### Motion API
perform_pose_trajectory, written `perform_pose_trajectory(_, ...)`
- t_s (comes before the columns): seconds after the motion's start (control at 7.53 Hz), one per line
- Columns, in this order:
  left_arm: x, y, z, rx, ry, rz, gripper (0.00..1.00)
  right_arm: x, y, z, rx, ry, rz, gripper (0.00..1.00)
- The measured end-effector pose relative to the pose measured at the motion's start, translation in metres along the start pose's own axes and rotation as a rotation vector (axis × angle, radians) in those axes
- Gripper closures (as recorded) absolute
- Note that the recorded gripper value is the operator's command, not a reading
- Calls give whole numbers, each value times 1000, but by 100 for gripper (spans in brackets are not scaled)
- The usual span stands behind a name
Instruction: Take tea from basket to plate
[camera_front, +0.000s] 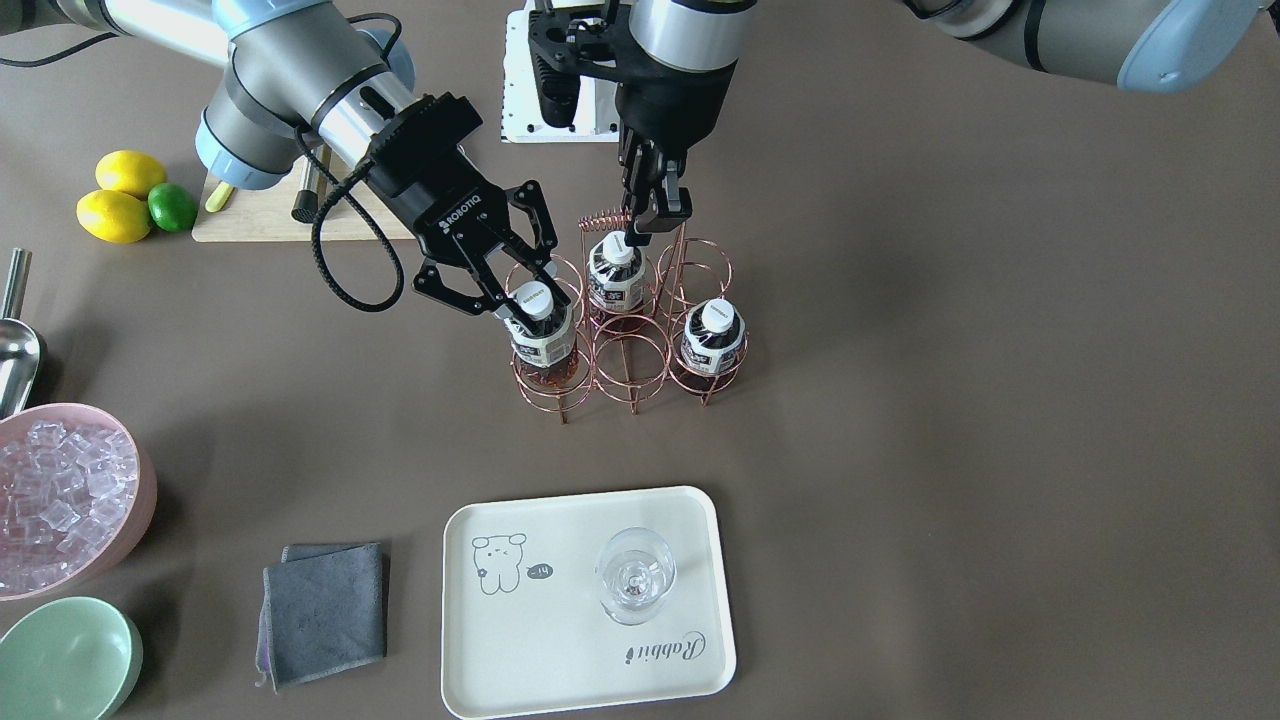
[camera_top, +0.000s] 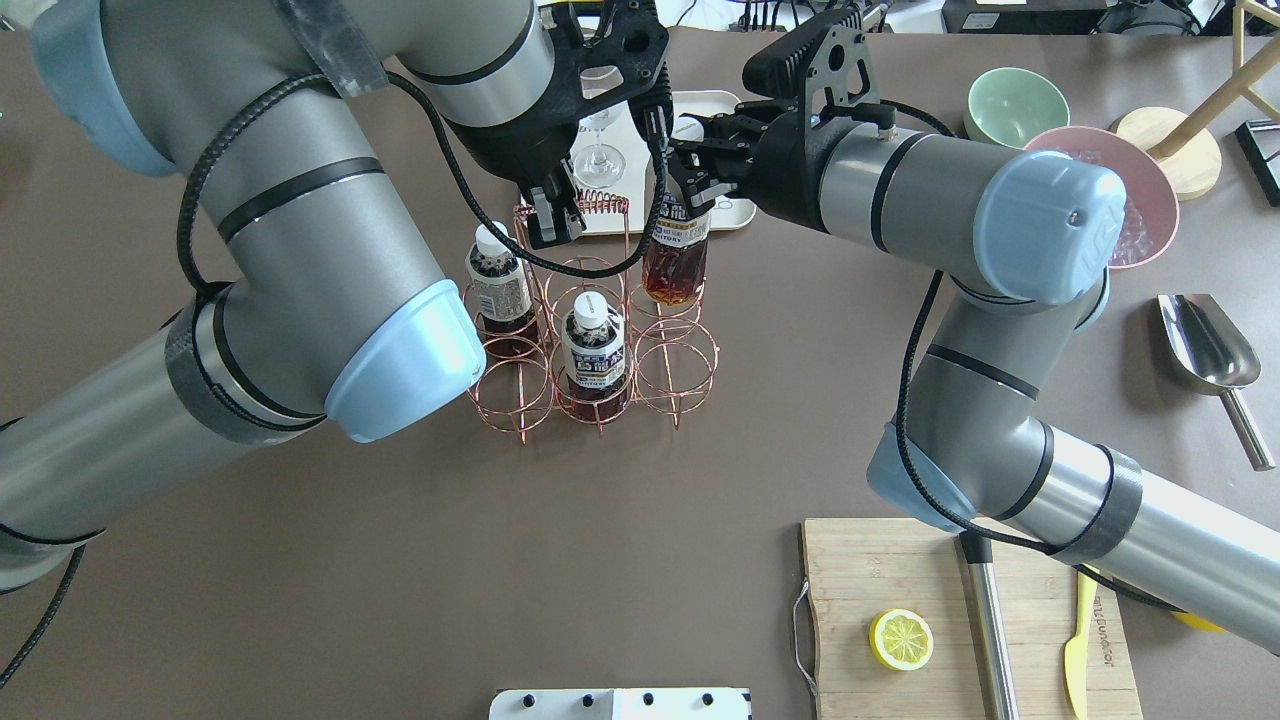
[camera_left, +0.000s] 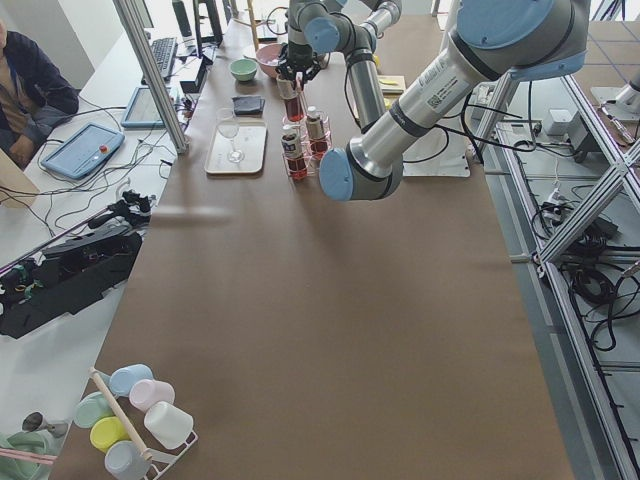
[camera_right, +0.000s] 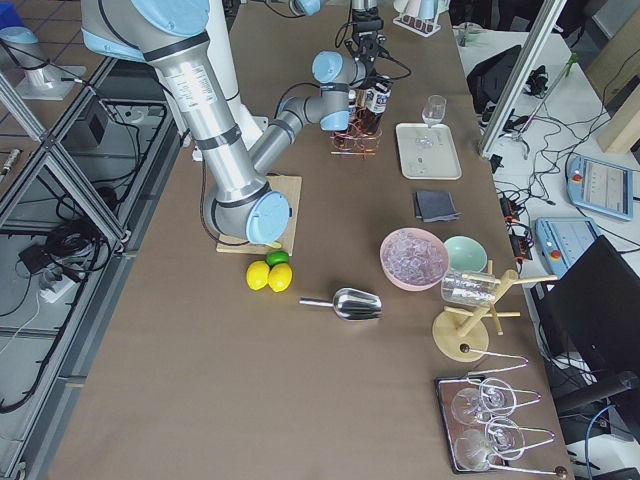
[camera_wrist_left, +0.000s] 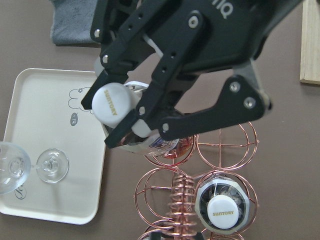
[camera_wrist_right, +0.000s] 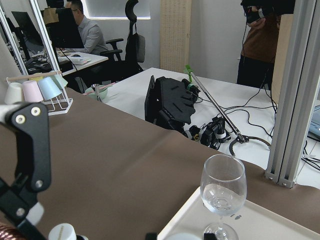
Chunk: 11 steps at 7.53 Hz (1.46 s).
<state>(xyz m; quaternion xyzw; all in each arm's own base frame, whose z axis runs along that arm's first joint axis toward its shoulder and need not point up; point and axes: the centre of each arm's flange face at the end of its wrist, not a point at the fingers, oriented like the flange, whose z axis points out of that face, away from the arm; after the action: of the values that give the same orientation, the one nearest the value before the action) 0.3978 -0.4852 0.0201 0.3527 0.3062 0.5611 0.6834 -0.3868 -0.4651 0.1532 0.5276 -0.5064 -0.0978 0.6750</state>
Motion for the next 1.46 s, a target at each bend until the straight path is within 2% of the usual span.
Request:
perform_pose_trajectory(0.53,0,0,0,0,-1,0,100,38,-36,-20,19,32,11,100)
perform_pose_trajectory(0.93,0,0,-1,1,-1,1,100,94,-43,-14,39,115,2,100)
perform_pose_trajectory(1.2,0,0,-1,0,-2,0,100,143,-37,20,94,141,-3,100)
perform_pose_trajectory(1.46,-1,1,-1,-1,-3,-1,100,156,-29,73,124,187,2,100)
